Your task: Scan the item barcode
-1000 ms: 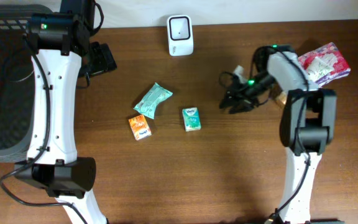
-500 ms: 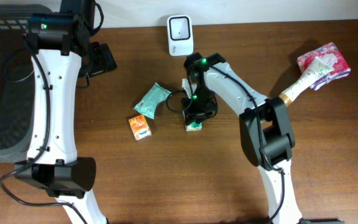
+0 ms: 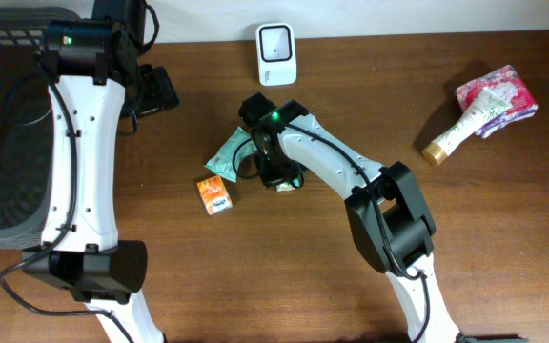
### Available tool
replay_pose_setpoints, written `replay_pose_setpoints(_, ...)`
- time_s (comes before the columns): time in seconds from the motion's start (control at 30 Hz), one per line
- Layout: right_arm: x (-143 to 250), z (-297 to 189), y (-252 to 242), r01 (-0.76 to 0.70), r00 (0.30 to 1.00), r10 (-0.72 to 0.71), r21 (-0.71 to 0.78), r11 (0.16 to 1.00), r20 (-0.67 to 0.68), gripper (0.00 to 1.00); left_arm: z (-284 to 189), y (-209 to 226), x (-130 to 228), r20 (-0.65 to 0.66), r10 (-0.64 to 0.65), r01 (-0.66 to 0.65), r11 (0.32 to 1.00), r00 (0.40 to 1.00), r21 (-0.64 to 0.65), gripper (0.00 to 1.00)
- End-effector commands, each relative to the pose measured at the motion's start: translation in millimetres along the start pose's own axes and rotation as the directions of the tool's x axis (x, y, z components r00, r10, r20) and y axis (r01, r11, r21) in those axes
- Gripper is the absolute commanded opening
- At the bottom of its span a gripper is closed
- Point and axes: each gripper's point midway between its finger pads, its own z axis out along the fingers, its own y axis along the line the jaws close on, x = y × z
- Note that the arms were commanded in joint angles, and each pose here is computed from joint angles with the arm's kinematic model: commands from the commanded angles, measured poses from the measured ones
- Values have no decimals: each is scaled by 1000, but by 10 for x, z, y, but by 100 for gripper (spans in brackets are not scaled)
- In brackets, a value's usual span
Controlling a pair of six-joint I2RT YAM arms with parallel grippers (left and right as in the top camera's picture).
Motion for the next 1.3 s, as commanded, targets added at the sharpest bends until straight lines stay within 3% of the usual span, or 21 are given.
replay_pose_setpoints(0.0, 47, -18, -2, -14, 1000, 14, -2, 1000, -8, 4, -137, 35, -18, 38, -8, 7, 1000, 999, 8, 99)
replay_pose_setpoints(0.07, -42, -278, -79, -74, 997, 70, -114, 991, -40, 4, -136, 35, -18, 38, -7, 7, 1000, 999, 8, 99)
replay_pose_setpoints(0.1, -130, -483, -32, -45, 999, 35, -276, 960, -41, 4, -136, 35, -18, 38, -7, 7, 1000, 999, 8, 99)
replay_pose_setpoints(0.17, -242, -847, -7, -3, 1000, -6, -580, 815, -13, 4, -136, 33, -17, 37, -7, 7, 1000, 999, 8, 99)
replay_pose_setpoints(0.2, -247, -920, -143, -23, 1000, 13, -662, 749, -21, 4, -136, 35, -18, 38, -7, 7, 1000, 999, 8, 99)
replay_pose_setpoints(0.3, -62, -746, -358, -86, 996, 39, -788, 610, -78, 4, -136, 35, -18, 37, -7, 7, 1000, 999, 7, 99)
replay_pose_setpoints(0.4, 187, -287, -603, -242, 970, 141, -801, 547, -197, 4, -136, 34, -18, 37, -7, 7, 1000, 999, 8, 99)
replay_pose_setpoints(0.5, 270, -91, -1190, -344, 937, 261, -729, 591, -230, 4, -136, 35, -18, 38, -8, 8, 1000, 999, 8, 99)
replay_pose_setpoints(0.63, 386, -249, -1812, -428, 902, 340, -647, 631, -264, 20, -136, 35, -18, 37, -7, 7, 1000, 999, 7, 99)
replay_pose_setpoints(0.77, 341, -480, -1727, -367, 930, 278, -661, 654, -242, 44, -136, 35, -18, 37, -7, 7, 1000, 999, 7, 99)
replay_pose_setpoints(0.9, 158, -234, -1451, -247, 969, 192, -563, 788, -156, 49, -136, 35, -18, 38, -8, 8, 1000, 999, 8, 99)
replay_pose_setpoints(1.0, 120, -22, -1288, -177, 983, 134, -453, 874, -126, 49, -135, 35, -17, 37, -7, 7, 1000, 999, 7, 99)
replay_pose_setpoints(1.07, 139, 38, -1201, -158, 986, 113, -452, 878, -124, 48, -136, 35, -18, 38, -7, 7, 1000, 999, 8, 99)
replay_pose_setpoints(1.17, 205, 90, -1145, -189, 979, 130, -452, 872, -157, 16, -136, 33, -18, 38, -7, 7, 1000, 999, 8, 99)
replay_pose_setpoints(1.27, 189, 29, -1040, -196, 978, 130, -514, 835, -160, 12, -136, 35, -18, 38, -7, 7, 1000, 999, 8, 99)
